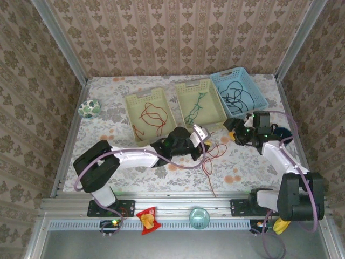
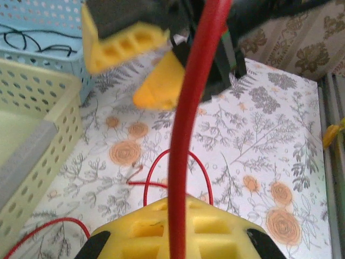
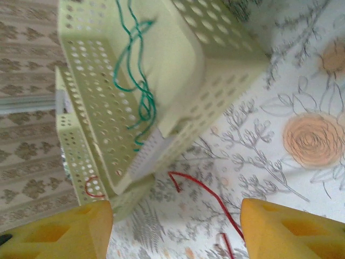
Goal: Untangle the cables
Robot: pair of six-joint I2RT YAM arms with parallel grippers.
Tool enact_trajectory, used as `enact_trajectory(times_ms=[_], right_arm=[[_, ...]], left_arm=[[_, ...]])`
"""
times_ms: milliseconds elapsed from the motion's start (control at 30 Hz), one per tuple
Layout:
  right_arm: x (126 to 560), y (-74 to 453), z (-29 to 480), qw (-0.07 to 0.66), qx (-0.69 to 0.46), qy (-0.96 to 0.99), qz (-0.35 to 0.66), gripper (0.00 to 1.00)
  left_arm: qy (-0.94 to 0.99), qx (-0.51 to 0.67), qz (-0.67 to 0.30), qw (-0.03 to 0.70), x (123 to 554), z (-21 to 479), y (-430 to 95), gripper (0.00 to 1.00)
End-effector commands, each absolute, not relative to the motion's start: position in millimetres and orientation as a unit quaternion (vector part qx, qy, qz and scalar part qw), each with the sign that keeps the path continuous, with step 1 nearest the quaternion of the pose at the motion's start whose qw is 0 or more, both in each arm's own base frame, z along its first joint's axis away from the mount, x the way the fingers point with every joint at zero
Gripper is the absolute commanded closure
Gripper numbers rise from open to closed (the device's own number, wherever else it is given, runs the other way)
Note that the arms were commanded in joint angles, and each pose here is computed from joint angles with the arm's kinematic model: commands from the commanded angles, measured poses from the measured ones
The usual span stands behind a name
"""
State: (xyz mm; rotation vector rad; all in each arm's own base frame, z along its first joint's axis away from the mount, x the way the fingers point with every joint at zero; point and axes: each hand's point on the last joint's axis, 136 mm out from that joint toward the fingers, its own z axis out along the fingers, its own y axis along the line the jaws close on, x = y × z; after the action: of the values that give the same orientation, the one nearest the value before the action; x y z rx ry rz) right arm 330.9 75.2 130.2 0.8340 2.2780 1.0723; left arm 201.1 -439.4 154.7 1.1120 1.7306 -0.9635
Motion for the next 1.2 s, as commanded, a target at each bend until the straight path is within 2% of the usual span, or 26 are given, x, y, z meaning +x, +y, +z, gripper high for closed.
enact_trajectory(times_ms=[0, 267, 600, 900, 1000, 1167], right_arm=[[329.6, 71.2, 141.3, 0.255, 0.306, 0.826, 0.400, 0.36], [314.0, 64.8, 125.6, 0.236, 0.285, 0.863, 0.343, 0.37], [309.2, 80.5, 120.7, 0.229, 0.248, 0.877, 0.343, 0.36], [310.0, 87.6, 117.8, 0.226, 0.229, 0.887, 0.331, 0.35], [310.2, 93.6, 118.7, 0.225, 0.216, 0.890, 0.332, 0.35], [303.2, 114.4, 110.6, 0.208, 0.181, 0.904, 0.325, 0.35]], left_arm=[[0.687, 0.415, -0.400, 0.443, 204.6, 179.1, -430.1, 1.00], [0.644, 0.367, -0.425, 0.520, 221.1, 265.4, -403.7, 1.00], [0.603, 0.332, -0.429, 0.585, 238.6, 343.0, -360.1, 1.00], [0.543, 0.273, -0.395, 0.689, 249.0, 430.9, -294.2, 1.00], [0.562, 0.234, -0.339, 0.718, 271.9, 439.0, -261.8, 1.00], [0.630, 0.144, -0.261, 0.717, 329.4, 407.1, -205.7, 1.00]])
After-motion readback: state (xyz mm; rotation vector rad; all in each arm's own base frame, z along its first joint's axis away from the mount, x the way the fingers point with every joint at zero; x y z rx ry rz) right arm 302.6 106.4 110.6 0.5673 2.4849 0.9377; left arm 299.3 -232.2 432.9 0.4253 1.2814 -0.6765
